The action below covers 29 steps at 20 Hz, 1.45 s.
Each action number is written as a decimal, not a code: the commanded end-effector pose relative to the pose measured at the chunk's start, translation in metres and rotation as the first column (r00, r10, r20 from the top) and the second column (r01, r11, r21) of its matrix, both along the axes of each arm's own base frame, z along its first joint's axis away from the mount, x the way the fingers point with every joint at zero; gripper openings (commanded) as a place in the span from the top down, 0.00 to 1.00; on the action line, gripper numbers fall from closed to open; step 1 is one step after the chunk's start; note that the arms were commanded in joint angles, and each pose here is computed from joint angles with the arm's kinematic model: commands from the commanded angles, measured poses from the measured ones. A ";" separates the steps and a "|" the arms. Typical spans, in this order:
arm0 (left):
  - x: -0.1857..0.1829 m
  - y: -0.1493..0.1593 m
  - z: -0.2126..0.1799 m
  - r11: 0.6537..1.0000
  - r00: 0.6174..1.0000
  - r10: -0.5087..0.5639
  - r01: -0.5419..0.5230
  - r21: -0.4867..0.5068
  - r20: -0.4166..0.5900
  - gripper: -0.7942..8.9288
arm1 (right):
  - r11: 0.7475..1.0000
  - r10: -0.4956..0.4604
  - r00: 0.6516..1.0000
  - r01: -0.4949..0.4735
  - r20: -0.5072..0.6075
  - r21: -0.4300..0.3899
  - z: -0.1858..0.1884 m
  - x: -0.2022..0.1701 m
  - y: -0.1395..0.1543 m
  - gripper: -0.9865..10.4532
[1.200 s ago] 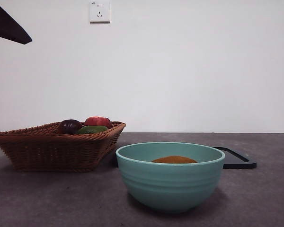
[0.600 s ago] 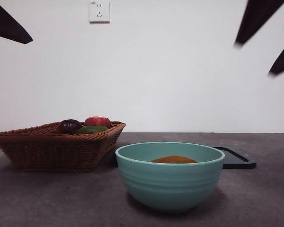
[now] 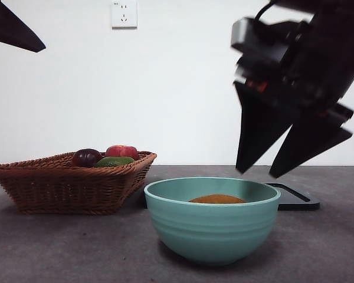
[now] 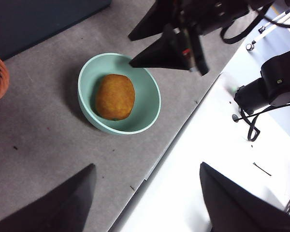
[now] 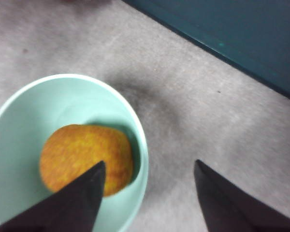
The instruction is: Pick up the wifruite, put it on the bowl, pick up the plate, put it on desk
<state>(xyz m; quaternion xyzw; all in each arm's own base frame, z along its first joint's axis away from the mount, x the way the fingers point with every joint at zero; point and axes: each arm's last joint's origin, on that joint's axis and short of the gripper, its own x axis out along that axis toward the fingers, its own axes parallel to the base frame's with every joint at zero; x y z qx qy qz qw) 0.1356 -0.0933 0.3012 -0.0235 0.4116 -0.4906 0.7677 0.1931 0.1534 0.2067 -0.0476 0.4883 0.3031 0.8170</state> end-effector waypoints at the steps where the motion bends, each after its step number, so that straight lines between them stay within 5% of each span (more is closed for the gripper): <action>1: 0.000 -0.002 0.003 1.000 1.000 -0.017 0.018 -0.008 0.021 0.57 | 1.000 -0.009 1.000 0.009 -0.003 -0.019 -0.010 0.006 0.008 0.68; 10: 0.001 -0.002 0.003 1.000 1.000 -0.017 0.018 -0.009 0.023 0.57 | 1.000 -0.009 1.000 0.009 -0.007 -0.017 -0.024 0.015 0.015 0.91; 19: 0.001 -0.002 0.003 1.000 1.000 -0.018 0.018 -0.009 0.023 0.57 | 0.998 -0.018 0.999 0.016 0.038 0.056 0.005 0.022 0.018 0.91; 29: 0.001 -0.002 0.003 1.000 1.000 -0.017 0.017 -0.009 0.022 0.57 | 0.979 -0.201 0.968 0.192 0.150 0.073 0.038 0.081 -0.016 0.91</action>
